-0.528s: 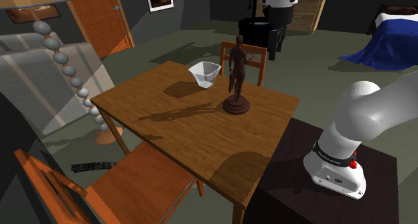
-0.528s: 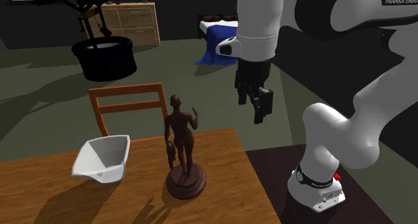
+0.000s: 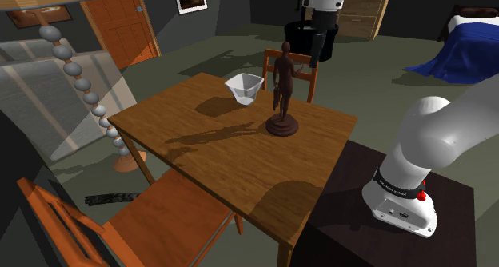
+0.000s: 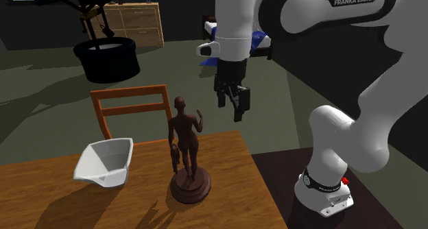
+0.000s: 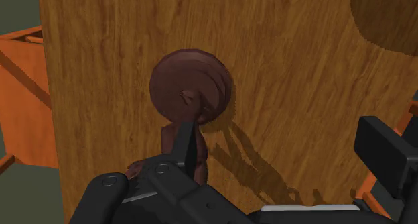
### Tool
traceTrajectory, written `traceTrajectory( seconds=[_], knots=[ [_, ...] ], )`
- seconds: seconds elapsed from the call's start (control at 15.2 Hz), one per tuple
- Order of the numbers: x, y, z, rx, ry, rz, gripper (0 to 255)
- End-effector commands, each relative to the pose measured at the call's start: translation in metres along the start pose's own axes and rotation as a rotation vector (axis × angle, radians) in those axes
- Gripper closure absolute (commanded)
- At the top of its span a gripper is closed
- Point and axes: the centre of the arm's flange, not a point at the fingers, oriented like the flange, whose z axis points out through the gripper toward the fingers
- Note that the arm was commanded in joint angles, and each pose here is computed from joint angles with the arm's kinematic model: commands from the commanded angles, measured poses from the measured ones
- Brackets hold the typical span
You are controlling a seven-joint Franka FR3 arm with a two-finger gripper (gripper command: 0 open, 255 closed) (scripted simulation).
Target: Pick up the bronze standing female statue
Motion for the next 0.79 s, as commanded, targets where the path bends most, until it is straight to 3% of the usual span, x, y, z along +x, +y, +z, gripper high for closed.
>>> traceTrajectory(
  seconds=[0.0,0.4,0.73],
  knots=[
    [0.013,0.022,0.003,0.022,0.034,-0.056,0],
    [0.060,0.083,0.017,0.090,0.127,-0.209,0],
    [0.058,0.085,0.043,0.090,0.127,-0.209,0]
  ],
)
